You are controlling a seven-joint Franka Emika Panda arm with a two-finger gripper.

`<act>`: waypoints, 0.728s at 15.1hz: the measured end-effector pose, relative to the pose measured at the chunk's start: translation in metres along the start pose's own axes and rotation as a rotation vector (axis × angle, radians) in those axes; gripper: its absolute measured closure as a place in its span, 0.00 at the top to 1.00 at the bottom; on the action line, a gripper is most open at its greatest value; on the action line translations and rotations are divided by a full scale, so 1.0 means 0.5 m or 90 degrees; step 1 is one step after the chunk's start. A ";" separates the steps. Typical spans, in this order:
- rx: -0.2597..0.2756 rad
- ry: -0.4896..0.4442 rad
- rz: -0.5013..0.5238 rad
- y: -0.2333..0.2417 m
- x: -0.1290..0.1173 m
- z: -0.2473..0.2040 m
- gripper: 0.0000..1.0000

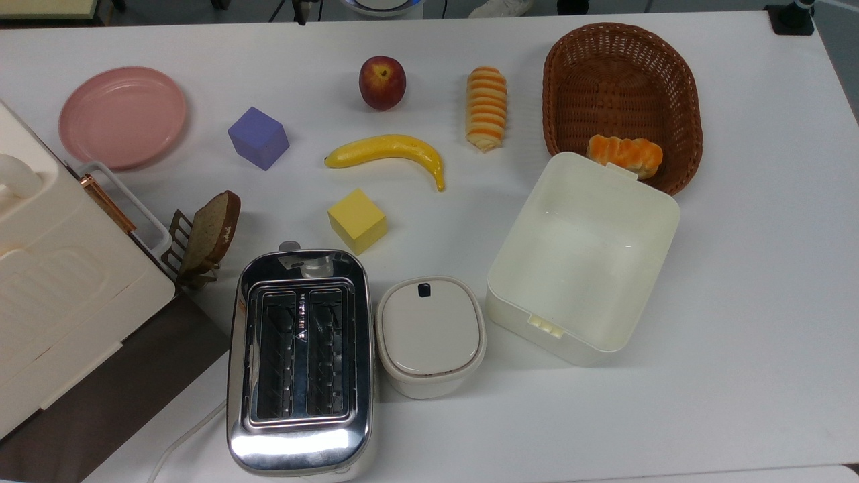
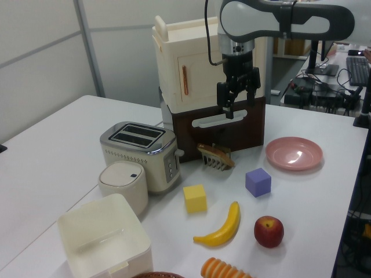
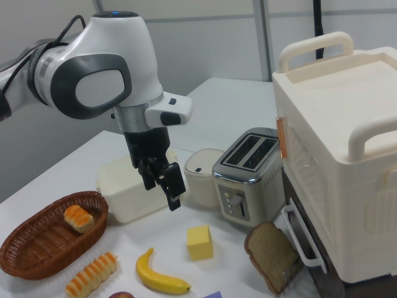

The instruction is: Put the purple cube on a plate

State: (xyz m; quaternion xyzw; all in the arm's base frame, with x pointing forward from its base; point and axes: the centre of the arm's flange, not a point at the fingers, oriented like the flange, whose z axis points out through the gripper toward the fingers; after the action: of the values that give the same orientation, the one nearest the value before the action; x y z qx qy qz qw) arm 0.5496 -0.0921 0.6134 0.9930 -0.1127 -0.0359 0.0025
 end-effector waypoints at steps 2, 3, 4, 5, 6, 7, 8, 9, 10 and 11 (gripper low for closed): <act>0.000 -0.001 0.000 -0.001 0.000 0.000 1.00; 0.000 -0.002 -0.002 -0.005 -0.001 0.002 1.00; 0.000 -0.003 -0.003 -0.008 -0.001 0.002 1.00; -0.001 -0.003 -0.004 -0.010 -0.001 0.002 1.00; -0.001 -0.003 -0.004 -0.010 -0.001 0.002 1.00; -0.001 -0.003 -0.004 -0.010 -0.001 0.002 1.00; -0.001 -0.003 -0.004 -0.010 -0.001 0.002 1.00; -0.001 -0.003 -0.004 -0.010 -0.001 0.002 1.00; -0.001 -0.003 -0.004 -0.010 -0.001 0.003 1.00; -0.001 -0.003 -0.004 -0.010 -0.001 0.003 1.00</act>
State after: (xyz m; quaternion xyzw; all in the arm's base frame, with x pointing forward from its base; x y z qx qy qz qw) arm 0.5503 -0.0870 0.6121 0.9933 -0.1093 -0.0385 0.0025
